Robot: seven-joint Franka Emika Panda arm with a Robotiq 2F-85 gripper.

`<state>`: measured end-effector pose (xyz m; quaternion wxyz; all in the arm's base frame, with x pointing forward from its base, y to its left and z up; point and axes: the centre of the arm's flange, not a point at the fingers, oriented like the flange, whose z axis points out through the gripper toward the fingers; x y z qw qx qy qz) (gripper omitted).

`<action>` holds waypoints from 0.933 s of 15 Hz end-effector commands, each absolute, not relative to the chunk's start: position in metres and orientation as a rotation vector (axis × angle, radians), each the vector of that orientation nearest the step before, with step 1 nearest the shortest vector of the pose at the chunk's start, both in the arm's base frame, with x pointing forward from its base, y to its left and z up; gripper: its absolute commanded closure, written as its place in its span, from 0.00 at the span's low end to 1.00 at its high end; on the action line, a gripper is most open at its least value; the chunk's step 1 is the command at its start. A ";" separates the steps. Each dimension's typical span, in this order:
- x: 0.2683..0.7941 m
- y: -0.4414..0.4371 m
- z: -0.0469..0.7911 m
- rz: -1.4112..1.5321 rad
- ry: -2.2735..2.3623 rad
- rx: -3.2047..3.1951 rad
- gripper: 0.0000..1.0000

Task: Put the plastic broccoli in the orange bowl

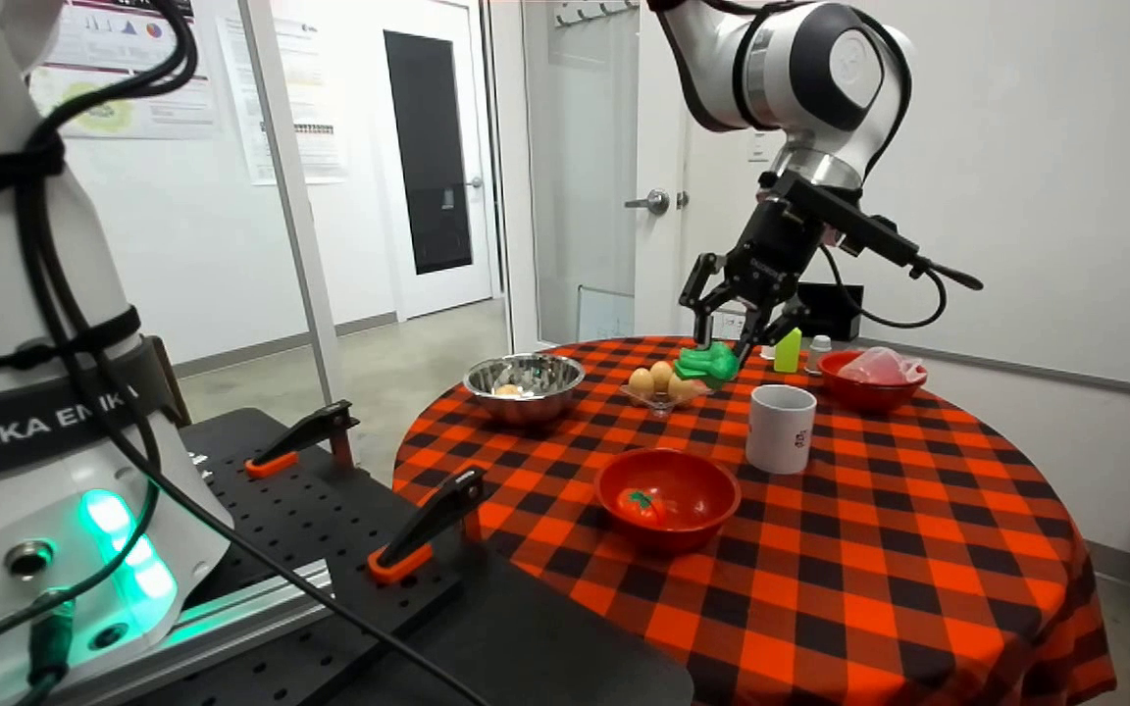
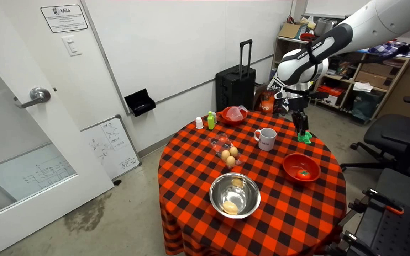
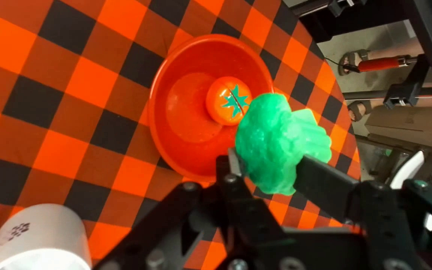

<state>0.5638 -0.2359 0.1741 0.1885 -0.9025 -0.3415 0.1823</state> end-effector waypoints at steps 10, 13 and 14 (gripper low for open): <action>0.553 -0.213 0.083 0.539 -0.795 -2.541 0.86; 0.554 -0.213 0.071 0.542 -0.750 -2.568 0.86; 0.554 -0.214 0.067 0.546 -0.733 -2.575 0.86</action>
